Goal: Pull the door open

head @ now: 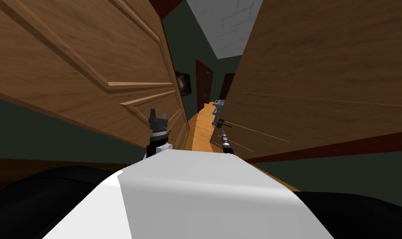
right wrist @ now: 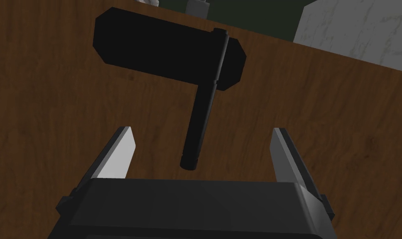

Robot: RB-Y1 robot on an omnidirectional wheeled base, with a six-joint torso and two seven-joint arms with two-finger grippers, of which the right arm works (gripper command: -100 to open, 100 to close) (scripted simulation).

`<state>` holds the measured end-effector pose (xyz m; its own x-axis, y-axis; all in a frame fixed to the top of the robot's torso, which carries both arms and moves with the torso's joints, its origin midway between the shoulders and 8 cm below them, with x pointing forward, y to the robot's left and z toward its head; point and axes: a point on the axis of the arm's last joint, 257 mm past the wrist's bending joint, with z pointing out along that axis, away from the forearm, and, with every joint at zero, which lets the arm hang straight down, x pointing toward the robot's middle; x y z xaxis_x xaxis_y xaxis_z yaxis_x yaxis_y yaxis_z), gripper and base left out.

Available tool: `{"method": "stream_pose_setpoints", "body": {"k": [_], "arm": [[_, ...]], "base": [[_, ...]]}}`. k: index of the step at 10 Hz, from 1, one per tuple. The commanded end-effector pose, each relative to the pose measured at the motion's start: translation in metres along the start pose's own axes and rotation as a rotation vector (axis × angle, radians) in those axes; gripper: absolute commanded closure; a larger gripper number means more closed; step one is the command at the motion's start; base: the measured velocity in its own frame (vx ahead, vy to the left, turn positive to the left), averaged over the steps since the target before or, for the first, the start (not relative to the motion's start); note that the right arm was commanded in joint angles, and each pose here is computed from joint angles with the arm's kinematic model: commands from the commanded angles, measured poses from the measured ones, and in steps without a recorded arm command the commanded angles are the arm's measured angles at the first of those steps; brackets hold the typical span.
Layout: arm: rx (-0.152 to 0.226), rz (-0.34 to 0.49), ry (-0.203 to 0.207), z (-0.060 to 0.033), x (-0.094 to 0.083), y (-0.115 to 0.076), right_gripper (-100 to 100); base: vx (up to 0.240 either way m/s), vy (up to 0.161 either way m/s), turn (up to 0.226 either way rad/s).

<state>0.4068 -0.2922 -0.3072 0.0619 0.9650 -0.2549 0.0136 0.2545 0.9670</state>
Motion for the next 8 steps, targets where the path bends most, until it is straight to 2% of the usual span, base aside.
{"method": "stream_pose_setpoints", "body": {"k": [1, 8], "arm": [[-0.002, -0.03, -0.001, 0.0106, -0.008, -0.002, -100], [-0.011, -0.119, -0.046, 0.0623, -0.052, -0.005, -100]], "base": [[-0.084, -0.016, 0.168], [-0.059, -0.003, 0.136]]}}
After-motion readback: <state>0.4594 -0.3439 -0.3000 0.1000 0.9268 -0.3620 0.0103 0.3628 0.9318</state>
